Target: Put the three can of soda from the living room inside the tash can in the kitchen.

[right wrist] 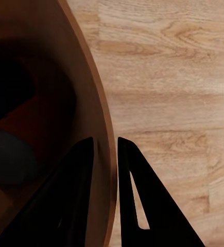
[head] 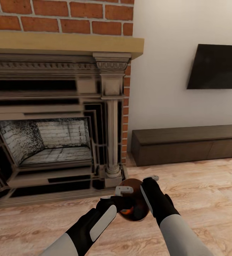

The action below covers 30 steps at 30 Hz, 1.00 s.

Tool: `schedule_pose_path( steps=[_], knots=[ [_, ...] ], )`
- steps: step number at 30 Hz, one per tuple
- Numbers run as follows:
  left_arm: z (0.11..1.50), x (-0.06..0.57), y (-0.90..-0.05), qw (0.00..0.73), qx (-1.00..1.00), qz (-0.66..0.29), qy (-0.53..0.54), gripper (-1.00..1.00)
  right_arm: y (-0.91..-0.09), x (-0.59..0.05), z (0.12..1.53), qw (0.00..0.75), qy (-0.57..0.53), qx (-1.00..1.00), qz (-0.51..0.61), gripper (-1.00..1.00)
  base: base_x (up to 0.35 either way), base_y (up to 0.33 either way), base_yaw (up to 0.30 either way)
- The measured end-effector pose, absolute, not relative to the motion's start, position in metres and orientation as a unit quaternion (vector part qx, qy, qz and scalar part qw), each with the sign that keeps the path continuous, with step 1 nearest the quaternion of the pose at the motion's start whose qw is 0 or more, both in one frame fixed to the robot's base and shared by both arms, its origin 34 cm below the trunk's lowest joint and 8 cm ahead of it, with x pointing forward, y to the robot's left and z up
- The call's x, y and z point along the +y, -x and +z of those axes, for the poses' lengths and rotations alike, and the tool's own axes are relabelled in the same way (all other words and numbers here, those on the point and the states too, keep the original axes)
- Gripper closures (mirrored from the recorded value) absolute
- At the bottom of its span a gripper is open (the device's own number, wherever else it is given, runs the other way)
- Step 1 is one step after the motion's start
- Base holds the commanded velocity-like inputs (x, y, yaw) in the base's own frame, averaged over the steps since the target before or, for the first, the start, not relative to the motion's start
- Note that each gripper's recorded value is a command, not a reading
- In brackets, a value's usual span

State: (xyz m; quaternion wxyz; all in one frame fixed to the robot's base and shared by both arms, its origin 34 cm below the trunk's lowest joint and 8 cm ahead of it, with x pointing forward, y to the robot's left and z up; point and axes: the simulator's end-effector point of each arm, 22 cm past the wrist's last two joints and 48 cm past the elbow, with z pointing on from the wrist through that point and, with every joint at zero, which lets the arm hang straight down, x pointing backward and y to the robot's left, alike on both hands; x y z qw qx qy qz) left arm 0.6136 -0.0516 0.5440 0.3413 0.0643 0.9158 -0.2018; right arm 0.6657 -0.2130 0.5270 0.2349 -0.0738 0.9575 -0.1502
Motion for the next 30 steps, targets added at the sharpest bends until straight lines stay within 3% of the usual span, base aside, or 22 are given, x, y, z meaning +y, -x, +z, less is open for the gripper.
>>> schedule_pose_path(
  steps=[30],
  knots=[
    [0.544, -0.054, -0.612, 0.340, 0.913, -0.215, -0.071, -1.00, -0.660, -0.357, 0.522, 0.210, 0.040, 0.960, -0.183, 1.00, 0.000, 0.000, 0.000]
  ],
)
